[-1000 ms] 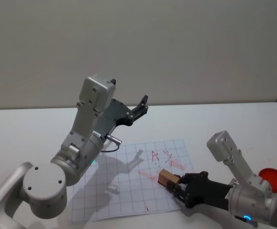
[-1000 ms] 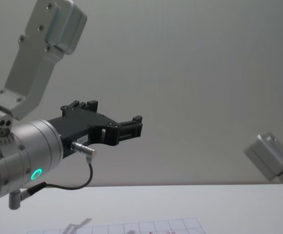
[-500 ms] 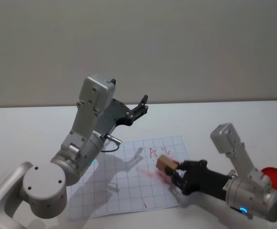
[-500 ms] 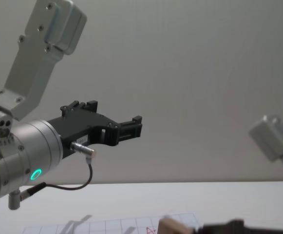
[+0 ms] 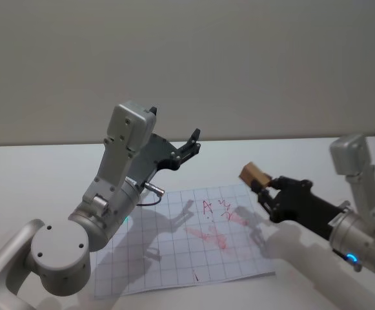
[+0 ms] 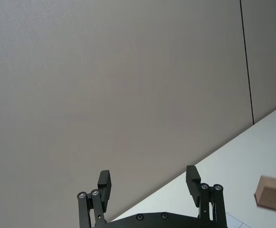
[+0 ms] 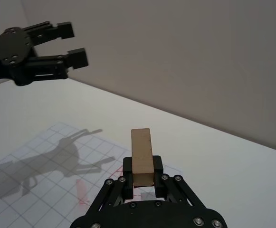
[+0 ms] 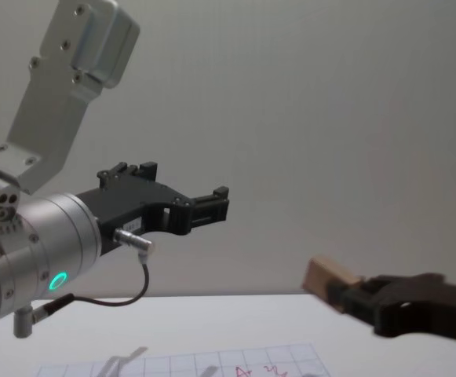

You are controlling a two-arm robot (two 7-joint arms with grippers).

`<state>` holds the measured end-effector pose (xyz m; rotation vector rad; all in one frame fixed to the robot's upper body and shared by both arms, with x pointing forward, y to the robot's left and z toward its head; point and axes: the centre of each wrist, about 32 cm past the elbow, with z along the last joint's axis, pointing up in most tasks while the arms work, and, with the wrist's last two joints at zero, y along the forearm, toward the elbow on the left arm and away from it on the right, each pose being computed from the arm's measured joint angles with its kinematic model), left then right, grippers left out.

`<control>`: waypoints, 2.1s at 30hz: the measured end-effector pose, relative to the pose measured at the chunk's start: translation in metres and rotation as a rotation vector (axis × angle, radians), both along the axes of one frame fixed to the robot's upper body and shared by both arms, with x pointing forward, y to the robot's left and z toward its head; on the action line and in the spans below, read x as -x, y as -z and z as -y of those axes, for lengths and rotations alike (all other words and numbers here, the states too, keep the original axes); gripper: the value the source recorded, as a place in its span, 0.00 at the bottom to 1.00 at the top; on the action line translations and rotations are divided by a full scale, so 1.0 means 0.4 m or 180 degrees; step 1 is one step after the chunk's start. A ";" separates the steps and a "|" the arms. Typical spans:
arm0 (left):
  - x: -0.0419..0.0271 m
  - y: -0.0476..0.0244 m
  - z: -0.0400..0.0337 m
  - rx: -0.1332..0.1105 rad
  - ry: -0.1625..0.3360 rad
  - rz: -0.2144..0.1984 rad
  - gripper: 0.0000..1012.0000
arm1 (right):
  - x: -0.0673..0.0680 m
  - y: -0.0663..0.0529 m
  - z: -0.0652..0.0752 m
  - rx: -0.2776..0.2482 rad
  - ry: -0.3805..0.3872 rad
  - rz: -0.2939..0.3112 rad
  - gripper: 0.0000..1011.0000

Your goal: Use the one hand to pick up the stamp and affix it onto the A4 paper.

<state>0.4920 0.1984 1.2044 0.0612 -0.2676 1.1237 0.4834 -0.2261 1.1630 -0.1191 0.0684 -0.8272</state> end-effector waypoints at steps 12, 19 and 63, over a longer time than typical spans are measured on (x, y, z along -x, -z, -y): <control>0.000 0.000 0.000 0.0000 0.0000 0.0000 0.99 | 0.054 -0.021 0.093 0.0061 0.0581 0.0041 0.21; 0.000 0.000 0.000 0.0000 0.0000 0.0000 0.99 | 0.112 -0.017 0.158 0.0208 0.0930 -0.0032 0.21; 0.000 0.000 0.000 0.0000 0.0000 0.0000 0.99 | 0.222 -0.003 0.264 0.0721 0.1303 -0.0640 0.37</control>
